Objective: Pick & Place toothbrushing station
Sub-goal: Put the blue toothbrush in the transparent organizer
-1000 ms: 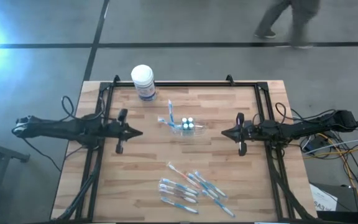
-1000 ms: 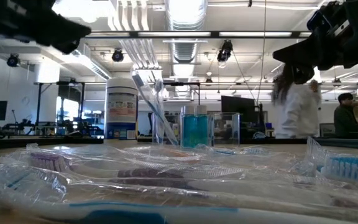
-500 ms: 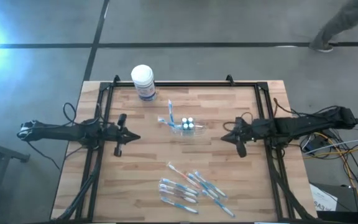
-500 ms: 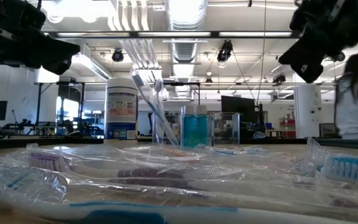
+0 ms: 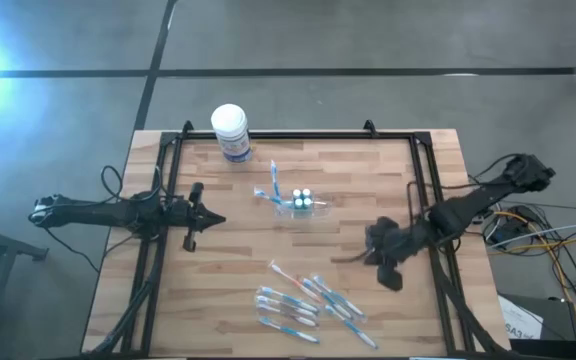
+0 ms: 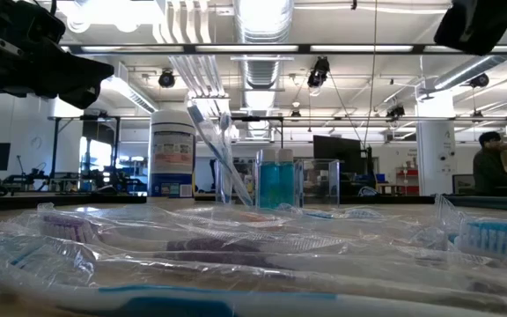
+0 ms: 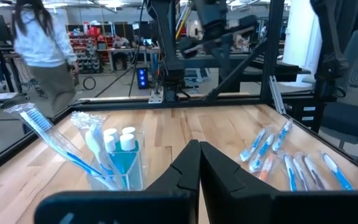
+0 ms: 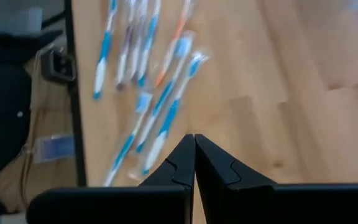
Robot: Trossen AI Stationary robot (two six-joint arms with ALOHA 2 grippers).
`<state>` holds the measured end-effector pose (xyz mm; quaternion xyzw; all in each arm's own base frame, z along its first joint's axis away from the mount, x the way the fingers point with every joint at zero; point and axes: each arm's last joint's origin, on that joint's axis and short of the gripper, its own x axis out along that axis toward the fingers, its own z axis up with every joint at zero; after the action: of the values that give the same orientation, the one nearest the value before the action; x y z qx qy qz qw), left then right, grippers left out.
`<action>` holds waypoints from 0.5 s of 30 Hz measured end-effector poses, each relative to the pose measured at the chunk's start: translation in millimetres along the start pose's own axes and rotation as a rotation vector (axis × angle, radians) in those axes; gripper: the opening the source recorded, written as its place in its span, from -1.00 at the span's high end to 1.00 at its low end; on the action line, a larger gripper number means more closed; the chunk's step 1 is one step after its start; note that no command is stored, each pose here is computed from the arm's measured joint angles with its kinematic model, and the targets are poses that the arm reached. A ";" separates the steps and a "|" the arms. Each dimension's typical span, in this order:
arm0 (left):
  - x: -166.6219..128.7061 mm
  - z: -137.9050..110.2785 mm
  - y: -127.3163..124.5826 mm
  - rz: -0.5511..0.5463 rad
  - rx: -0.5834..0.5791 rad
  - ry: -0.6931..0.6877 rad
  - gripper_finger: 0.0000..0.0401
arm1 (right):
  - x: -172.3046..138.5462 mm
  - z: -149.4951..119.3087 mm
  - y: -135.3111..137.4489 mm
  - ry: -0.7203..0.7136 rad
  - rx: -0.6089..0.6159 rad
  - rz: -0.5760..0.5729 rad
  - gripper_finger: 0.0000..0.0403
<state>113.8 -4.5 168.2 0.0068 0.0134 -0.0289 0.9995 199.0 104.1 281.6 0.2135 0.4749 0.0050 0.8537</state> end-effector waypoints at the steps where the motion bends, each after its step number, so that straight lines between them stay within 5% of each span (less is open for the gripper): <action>1: 0.0 0.0 0.0 0.000 0.000 0.000 0.95 | 4.1 0.0 6.6 0.015 0.000 0.000 0.96; 7: 0.0 0.0 0.0 0.000 0.000 0.000 0.95 | 37.4 1.0 38.9 0.101 0.056 -0.043 0.82; 15: 0.1 -2.6 -0.1 0.000 -0.082 0.010 0.95 | 96.1 8.6 71.7 0.177 0.091 -0.134 0.25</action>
<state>113.8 -4.5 165.6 -0.0340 0.0195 -0.0285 0.9988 272.7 186.5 234.3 0.2187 0.5612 -0.0547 0.7964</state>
